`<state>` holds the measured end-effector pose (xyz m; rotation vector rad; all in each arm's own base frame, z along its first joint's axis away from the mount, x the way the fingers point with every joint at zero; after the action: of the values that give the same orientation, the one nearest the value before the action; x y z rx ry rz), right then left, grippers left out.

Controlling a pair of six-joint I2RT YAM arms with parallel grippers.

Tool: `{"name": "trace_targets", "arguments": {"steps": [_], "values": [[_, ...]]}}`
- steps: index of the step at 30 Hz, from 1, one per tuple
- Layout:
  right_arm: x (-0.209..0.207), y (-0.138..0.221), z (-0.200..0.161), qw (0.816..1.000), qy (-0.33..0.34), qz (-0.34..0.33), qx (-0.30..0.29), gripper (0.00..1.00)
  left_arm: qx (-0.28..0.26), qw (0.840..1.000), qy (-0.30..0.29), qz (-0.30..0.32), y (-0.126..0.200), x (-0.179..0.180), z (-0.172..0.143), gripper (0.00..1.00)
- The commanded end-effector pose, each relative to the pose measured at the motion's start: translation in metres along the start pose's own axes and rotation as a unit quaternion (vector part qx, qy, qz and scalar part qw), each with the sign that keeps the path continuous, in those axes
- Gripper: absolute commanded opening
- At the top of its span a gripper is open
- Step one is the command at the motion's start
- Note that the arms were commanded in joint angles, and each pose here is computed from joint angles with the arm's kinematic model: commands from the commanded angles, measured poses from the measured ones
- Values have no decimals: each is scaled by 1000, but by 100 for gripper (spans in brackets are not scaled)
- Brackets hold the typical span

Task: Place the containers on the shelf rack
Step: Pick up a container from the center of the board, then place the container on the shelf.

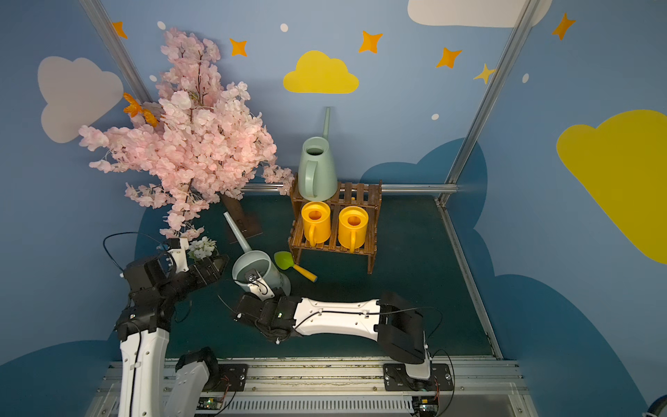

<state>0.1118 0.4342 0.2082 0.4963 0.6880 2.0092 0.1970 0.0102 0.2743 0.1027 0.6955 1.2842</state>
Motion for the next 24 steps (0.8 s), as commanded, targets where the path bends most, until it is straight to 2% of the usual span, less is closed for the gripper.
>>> {"name": "trace_targets", "arguments": {"steps": [1,11,16,24], "values": [[-9,36,22,999,-29,16,-21,0,-16,1000,-14,-18,3,-7,7,100],[-30,93,26,997,-23,69,26,0,-29,999,-9,-36,6,-13,14,100],[-47,118,24,994,-20,95,46,0,-34,997,-2,-72,13,-25,18,100],[-70,166,34,992,-10,121,22,0,-27,990,25,-136,24,-44,13,100]]}}
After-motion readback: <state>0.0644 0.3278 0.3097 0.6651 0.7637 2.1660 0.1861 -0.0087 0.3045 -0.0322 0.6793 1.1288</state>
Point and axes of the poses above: each gripper's point midway between its finger pads, its own y axis back along the fingers, its own x axis along the line the jaws close on, z = x × y, the point moved 7 cm from there along y, back along the fingers, and after that the axes turned 10 degrees about -y, right-handed, at the moved point
